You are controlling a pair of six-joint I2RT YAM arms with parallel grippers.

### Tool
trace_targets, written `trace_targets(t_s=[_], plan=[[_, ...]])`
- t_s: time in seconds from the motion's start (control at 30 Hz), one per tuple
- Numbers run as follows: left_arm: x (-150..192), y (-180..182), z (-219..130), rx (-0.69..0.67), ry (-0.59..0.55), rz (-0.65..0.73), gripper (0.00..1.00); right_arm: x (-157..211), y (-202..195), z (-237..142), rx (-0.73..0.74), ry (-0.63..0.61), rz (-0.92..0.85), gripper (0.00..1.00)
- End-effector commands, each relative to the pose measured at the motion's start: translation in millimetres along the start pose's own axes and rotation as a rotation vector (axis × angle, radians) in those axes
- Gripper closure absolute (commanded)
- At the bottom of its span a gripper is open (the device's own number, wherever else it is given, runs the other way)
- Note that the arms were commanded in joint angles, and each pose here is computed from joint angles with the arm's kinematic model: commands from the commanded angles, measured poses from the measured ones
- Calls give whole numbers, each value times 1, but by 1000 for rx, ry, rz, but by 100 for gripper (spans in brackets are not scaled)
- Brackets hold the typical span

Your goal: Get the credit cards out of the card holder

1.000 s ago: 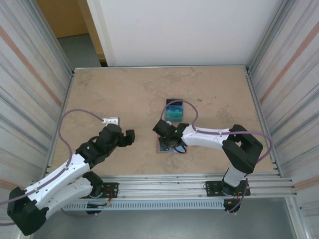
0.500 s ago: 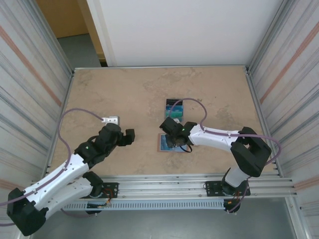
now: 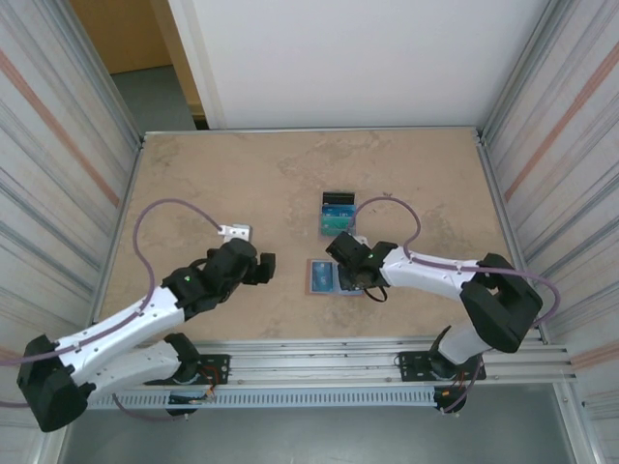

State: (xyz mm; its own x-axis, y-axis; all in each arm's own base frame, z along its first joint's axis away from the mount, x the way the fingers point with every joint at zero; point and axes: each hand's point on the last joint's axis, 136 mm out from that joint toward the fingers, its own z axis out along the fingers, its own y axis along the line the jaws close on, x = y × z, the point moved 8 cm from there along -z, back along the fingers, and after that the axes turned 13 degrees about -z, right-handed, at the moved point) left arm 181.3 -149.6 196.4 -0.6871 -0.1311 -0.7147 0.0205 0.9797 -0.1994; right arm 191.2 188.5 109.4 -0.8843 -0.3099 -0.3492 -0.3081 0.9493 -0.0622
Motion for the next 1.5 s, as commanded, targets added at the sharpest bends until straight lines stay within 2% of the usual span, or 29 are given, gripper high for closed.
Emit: trace_targets(t_s=[0.0,0.17,0.33,0.53,0.63,0.8,1.03,1.47], plan=[[-8,-13,1,3,-46,-15,1,4,-12,-4,23,-21,60,59],[1,-29,18,23,-5,-15,1,2,-23,-15,34,-50,89,58],[7,-45,30,7,17,6,1,-5,-38,-44,30,-142,138,59],[18,-62,44,9,42,41,1,-13,-41,-73,-111,-248,193,59],[22,-66,53,8,58,40,1,-18,-32,-77,-212,-263,192,63],[30,-73,68,7,85,41,1,-28,-9,-66,-384,-235,182,71],[41,-74,88,-1,140,33,1,-37,15,-34,-479,-144,157,75],[52,-71,100,-84,200,88,1,-41,30,4,-502,-37,154,77]])
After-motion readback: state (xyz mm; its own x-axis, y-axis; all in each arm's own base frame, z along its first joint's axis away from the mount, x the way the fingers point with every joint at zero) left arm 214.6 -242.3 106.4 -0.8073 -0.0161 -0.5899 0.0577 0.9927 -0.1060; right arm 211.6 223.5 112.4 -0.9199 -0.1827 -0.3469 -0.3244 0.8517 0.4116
